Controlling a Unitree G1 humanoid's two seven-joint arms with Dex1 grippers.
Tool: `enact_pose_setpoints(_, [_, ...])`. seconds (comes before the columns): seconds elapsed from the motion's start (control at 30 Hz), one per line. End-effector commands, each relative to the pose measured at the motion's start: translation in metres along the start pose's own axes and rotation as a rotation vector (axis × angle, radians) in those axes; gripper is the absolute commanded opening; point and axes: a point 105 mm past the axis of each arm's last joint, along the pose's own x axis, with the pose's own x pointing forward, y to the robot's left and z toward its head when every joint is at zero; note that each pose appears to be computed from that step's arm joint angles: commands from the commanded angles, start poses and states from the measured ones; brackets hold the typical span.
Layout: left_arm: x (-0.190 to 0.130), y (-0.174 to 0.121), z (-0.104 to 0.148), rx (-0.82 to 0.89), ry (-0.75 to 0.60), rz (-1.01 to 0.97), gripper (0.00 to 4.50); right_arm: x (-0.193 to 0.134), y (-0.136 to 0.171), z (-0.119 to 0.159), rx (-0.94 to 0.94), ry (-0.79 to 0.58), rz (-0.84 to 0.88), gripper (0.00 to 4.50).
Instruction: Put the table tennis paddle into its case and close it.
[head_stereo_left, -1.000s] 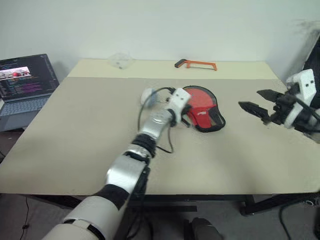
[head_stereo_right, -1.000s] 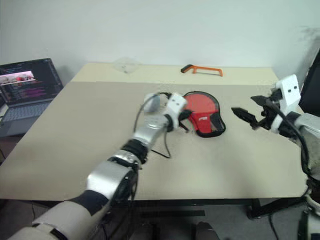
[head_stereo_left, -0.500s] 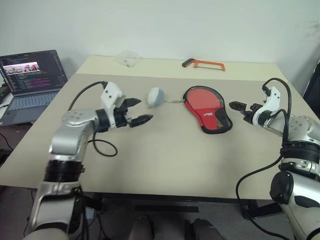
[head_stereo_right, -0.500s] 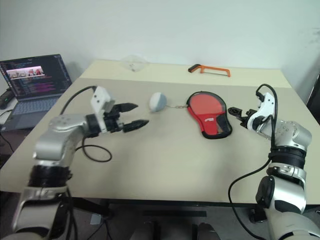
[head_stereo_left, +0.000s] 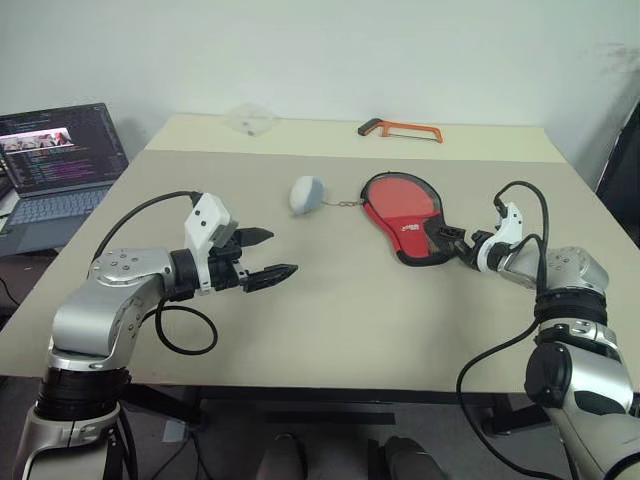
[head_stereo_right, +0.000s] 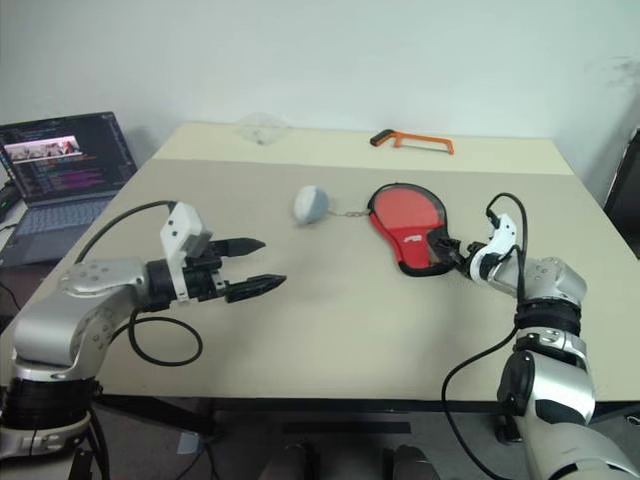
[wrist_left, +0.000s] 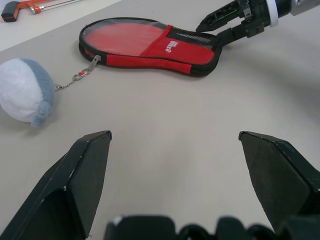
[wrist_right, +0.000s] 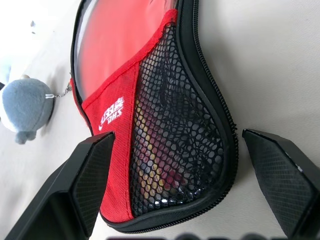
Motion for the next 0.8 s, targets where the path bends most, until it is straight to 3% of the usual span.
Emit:
enact_pose_setpoints(0.03, [-0.001, -0.001, 0.016, 0.055, -0.032, 0.009, 4.44, 0.007, 0.023, -0.006, -0.001, 0.021, 0.086, 4.5])
enact_pose_setpoints(0.6, [0.007, 0.0, 0.018, 0.06, -0.045, 0.003, 4.44, 0.014, 0.054, -0.019, 0.13, 0.055, 0.224, 4.5])
enact_pose_setpoints(0.8, [0.011, 0.0, 0.019, 0.061, -0.049, 0.003, 4.44, 0.028, 0.054, -0.031, 0.156, 0.066, 0.194, 4.5])
